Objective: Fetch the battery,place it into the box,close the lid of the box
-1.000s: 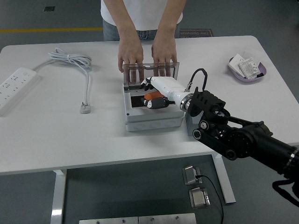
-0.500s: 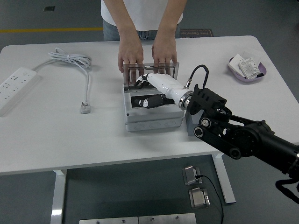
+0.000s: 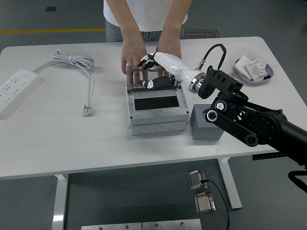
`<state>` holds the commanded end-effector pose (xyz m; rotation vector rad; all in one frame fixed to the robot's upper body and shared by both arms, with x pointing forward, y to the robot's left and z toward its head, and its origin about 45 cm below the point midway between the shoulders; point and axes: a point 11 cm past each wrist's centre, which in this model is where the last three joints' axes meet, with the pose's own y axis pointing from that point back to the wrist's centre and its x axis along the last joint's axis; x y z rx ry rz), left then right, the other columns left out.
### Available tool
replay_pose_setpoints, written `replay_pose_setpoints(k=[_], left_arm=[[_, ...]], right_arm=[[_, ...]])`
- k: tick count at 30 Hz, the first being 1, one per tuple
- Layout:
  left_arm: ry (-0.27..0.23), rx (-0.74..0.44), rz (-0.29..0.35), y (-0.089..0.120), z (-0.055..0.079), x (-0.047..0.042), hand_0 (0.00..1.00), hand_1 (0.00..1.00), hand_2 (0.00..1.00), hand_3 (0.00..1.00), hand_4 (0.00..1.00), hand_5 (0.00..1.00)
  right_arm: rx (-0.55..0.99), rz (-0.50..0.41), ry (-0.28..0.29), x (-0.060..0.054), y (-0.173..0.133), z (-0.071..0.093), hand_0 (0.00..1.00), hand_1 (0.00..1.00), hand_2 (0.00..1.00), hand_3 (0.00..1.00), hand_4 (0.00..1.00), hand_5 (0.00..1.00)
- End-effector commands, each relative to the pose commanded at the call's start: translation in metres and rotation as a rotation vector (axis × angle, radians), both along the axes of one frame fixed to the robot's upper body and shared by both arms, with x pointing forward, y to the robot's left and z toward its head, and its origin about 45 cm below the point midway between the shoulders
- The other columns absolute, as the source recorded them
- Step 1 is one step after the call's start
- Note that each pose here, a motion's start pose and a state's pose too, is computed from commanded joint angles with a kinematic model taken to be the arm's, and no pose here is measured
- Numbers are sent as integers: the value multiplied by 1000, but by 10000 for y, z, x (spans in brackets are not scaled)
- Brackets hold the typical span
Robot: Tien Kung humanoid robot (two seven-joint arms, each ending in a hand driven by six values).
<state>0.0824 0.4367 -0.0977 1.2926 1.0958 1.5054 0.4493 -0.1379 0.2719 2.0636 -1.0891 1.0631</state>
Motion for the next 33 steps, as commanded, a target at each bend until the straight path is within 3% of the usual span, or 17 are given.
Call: replay_pose_setpoints(k=[7,11,22,33], left_arm=[[-2,5,-1,24,15,26,669,722,684,627,637,188],[-3,5,0,27,19,40,669,722,684,627,637,188],[-8,4,-2,20,23,72,669,723,684,627,636,186],[-7,2,1,7,14,50,669,722,684,627,636,186]], right_arm=[[-24,-50,7,267,-174,95,722,704,687,725,801,379],[-52,-71,15,336,-254,39,722,704,687,725,801,379],[-128,-47,49,237,-219,-271,716,703,686,716,803,379],[-148,7,25,99,-113,-255,720,702,684,715,804,392]])
